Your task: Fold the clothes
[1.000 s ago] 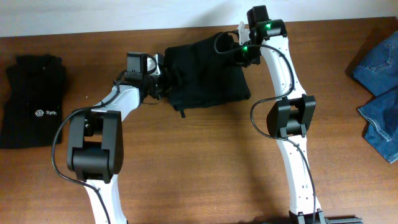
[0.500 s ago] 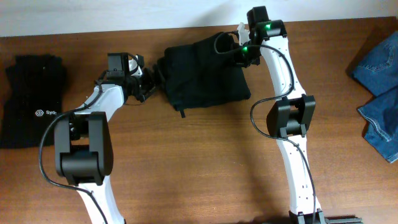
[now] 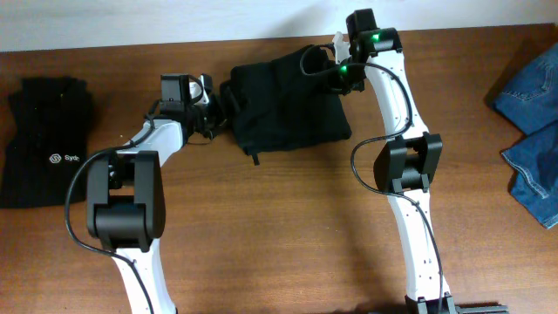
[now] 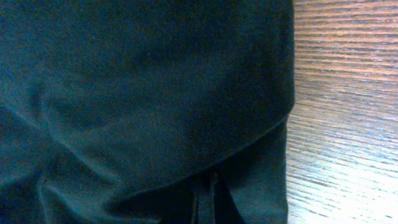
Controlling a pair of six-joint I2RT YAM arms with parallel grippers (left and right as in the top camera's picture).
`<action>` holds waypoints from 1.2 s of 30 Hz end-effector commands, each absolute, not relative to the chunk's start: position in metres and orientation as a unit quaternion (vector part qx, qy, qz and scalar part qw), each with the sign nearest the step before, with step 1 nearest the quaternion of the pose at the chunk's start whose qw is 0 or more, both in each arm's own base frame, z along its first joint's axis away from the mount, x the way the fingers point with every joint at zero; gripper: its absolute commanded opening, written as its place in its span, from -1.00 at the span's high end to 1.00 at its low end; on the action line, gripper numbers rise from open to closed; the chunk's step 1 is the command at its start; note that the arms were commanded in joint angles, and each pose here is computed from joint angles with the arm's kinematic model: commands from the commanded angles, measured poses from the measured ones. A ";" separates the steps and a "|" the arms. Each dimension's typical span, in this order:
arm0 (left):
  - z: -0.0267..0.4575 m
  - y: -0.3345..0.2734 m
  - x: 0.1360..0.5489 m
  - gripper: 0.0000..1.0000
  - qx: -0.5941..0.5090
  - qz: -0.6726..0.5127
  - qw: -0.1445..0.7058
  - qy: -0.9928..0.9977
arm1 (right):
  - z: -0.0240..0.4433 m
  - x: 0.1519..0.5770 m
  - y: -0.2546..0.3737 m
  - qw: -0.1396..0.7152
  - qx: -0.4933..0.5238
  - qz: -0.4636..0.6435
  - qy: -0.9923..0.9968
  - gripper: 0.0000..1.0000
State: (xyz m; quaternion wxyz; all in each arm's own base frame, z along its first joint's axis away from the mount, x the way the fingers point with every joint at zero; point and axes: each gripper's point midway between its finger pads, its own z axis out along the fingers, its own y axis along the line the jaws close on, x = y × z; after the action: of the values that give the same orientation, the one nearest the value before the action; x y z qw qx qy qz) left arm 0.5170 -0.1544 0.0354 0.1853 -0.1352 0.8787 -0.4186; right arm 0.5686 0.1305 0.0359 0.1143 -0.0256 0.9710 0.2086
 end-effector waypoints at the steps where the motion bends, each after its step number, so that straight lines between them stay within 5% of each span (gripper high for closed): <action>1: -0.010 -0.163 0.497 -0.99 -0.161 -0.404 0.126 0.891 | 0.024 0.565 0.132 0.100 -0.026 0.217 0.971 0.92; 18: -0.029 -0.220 0.494 -0.97 -0.140 -0.454 0.111 0.873 | 0.024 0.564 0.122 0.095 -0.016 0.218 0.971 0.92; 20: -0.028 -0.223 0.500 -0.57 -0.137 -0.468 0.123 0.864 | 0.025 0.564 0.124 0.095 -0.017 0.224 0.970 0.92; 24: -0.018 -0.226 0.515 0.91 -0.136 -0.491 0.153 0.847 | 0.026 0.563 0.125 0.093 -0.017 0.230 0.969 0.92; 36: 0.107 -0.182 0.607 0.99 -0.087 -0.549 0.332 0.762 | 0.132 0.582 0.090 0.203 -0.011 0.224 0.953 0.92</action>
State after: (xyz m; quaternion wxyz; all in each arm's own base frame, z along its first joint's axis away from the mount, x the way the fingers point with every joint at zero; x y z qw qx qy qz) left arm 0.5660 -0.2123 0.0414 0.2546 -0.1022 0.7981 -0.5364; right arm 0.5729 0.0981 0.0546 0.1257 0.0022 0.9682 0.2162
